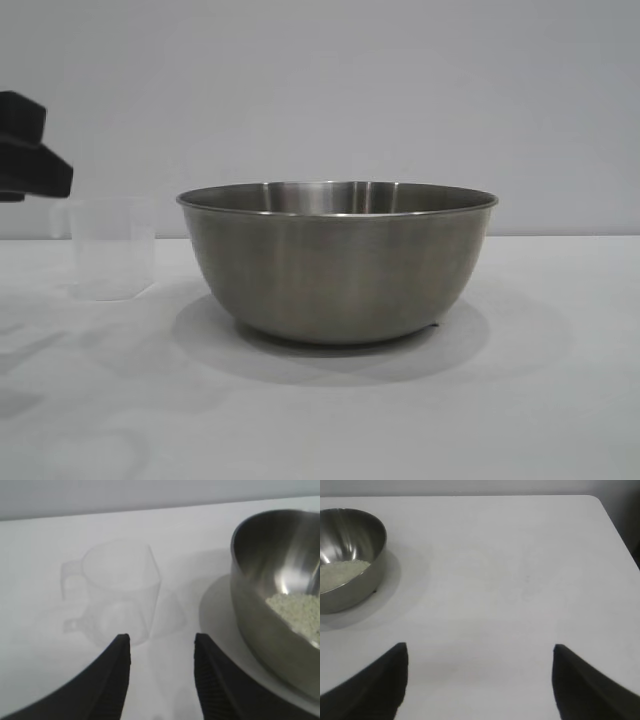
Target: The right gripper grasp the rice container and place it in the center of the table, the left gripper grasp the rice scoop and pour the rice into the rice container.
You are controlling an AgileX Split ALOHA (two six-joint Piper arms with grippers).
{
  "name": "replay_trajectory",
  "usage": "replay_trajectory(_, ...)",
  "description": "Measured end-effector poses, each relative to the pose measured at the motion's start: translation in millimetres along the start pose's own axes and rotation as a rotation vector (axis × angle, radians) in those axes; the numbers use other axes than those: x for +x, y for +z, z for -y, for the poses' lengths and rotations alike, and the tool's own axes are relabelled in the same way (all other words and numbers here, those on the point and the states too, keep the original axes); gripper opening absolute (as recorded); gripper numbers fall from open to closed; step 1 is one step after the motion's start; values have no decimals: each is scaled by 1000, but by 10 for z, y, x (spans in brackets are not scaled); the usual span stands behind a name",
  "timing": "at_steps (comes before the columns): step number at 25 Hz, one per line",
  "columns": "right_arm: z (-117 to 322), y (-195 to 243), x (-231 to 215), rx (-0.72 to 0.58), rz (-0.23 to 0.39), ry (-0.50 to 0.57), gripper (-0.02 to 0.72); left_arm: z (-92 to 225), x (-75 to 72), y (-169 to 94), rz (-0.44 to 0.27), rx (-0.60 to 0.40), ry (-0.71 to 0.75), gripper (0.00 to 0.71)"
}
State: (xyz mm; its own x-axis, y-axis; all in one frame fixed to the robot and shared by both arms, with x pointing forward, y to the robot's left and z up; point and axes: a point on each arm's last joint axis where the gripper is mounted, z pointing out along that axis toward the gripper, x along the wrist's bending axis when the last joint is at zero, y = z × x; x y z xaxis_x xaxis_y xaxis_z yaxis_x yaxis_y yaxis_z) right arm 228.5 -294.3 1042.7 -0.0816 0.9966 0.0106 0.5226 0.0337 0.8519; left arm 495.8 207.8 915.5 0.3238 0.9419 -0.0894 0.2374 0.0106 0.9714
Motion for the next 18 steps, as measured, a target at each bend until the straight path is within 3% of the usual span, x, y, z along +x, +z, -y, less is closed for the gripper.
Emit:
replay_trajectory(5,0,0,0,0,0,0,533,-199,-59,297,43,48,45,254)
replay_trajectory(10,0,0,0,0,0,0,533,-465,-110,437,71,166,128,254)
replay_trajectory(18,0,0,0,0,0,0,533,-1029,-122,104,30,220,176,254)
